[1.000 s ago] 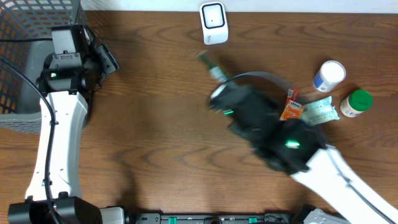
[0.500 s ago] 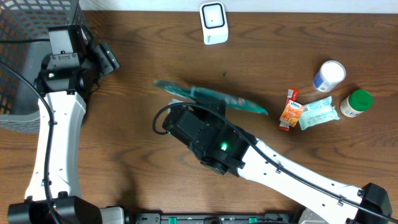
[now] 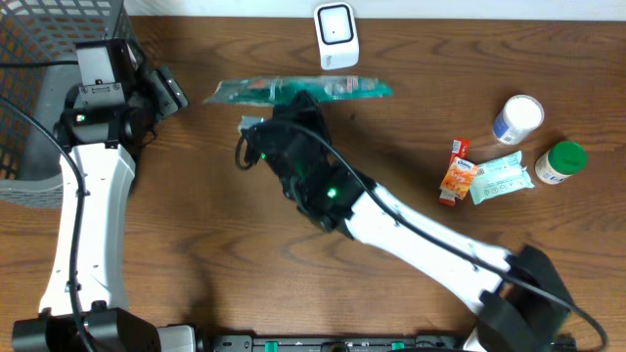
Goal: Scan the item barcode
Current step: 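Hold the gloves packet up to the scanner with the right gripper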
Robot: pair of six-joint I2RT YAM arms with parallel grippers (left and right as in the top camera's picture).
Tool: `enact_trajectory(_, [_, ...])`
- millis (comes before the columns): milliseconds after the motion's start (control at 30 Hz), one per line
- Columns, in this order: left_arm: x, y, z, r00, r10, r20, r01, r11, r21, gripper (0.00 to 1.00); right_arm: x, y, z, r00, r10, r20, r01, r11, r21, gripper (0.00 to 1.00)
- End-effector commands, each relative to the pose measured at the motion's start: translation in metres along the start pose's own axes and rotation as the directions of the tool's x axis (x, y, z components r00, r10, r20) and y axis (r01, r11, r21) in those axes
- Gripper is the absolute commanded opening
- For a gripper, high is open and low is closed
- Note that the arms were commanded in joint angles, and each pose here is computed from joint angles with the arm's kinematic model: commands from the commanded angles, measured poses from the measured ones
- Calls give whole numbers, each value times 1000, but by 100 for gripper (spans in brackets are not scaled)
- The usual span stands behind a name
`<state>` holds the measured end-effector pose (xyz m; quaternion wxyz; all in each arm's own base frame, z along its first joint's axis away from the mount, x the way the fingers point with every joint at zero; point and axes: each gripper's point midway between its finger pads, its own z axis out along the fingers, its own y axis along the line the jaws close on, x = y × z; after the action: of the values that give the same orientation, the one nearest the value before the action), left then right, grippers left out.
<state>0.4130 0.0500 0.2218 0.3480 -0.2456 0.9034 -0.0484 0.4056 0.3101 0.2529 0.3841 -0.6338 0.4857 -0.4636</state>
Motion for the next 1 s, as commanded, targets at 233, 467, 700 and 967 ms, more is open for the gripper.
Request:
enact_trajectory(233, [-1, 9, 4, 1000, -17, 1, 17, 999, -28, 84, -15, 15, 105, 964, -213, 162, 182, 966, 184, 1])
enact_trajectory(467, [-2, 9, 4, 1000, -17, 2, 17, 999, -28, 84, -11, 45, 167, 965, -182, 188, 131, 958, 254, 1])
enact_trajectory(700, [-1, 9, 4, 1000, -17, 1, 17, 999, -28, 84, -24, 30, 221, 975, -158, 156, 108, 951, 289, 1])
enact_trajectory(967, [-1, 9, 4, 1000, -17, 1, 17, 999, -28, 84, -24, 38, 239, 987, -18, 159, -3, 991, 132, 1])
